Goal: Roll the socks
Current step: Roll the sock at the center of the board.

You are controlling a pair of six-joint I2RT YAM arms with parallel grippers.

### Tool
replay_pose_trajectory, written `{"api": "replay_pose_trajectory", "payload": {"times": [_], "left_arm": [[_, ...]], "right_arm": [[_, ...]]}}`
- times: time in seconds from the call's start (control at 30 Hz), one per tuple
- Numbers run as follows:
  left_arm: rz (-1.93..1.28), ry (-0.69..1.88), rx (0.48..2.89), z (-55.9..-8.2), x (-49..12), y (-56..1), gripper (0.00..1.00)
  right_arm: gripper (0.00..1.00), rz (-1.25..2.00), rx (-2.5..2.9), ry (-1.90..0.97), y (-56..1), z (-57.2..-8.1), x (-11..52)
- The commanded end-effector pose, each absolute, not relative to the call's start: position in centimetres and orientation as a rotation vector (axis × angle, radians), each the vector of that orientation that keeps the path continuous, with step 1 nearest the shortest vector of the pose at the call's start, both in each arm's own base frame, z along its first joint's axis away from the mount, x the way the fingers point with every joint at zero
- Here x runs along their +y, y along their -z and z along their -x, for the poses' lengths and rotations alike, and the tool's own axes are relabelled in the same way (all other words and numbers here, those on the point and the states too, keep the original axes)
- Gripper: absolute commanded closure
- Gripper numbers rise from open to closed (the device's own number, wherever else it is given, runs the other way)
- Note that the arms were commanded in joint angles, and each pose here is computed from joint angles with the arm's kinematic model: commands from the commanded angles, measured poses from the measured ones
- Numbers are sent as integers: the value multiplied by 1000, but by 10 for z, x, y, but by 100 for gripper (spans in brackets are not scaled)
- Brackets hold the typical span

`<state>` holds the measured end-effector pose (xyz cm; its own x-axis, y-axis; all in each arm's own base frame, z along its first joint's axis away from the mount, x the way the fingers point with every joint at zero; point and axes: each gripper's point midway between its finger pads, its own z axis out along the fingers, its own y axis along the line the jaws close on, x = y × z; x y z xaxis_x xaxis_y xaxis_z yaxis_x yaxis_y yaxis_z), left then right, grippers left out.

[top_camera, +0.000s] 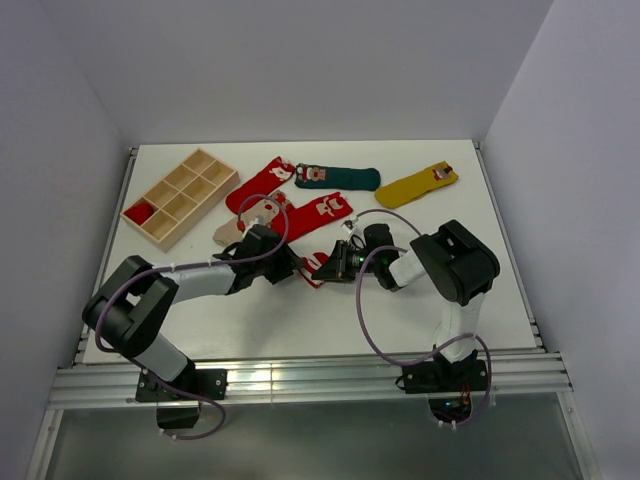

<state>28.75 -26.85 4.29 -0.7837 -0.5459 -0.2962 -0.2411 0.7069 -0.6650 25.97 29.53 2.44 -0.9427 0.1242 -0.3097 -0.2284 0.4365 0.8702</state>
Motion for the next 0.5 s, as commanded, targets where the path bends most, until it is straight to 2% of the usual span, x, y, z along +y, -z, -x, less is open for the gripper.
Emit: {"api": "replay_pose_trajectory", "payload": {"times": [0.0, 0.47], "left_arm": [[601, 936, 2388, -293, -281, -50, 48], [632, 856, 2491, -289, -283, -12, 56]], "right_arm": [[100, 2, 2497, -1496, 1, -247, 289], [100, -26, 2550, -1516, 11, -244, 291]]}}
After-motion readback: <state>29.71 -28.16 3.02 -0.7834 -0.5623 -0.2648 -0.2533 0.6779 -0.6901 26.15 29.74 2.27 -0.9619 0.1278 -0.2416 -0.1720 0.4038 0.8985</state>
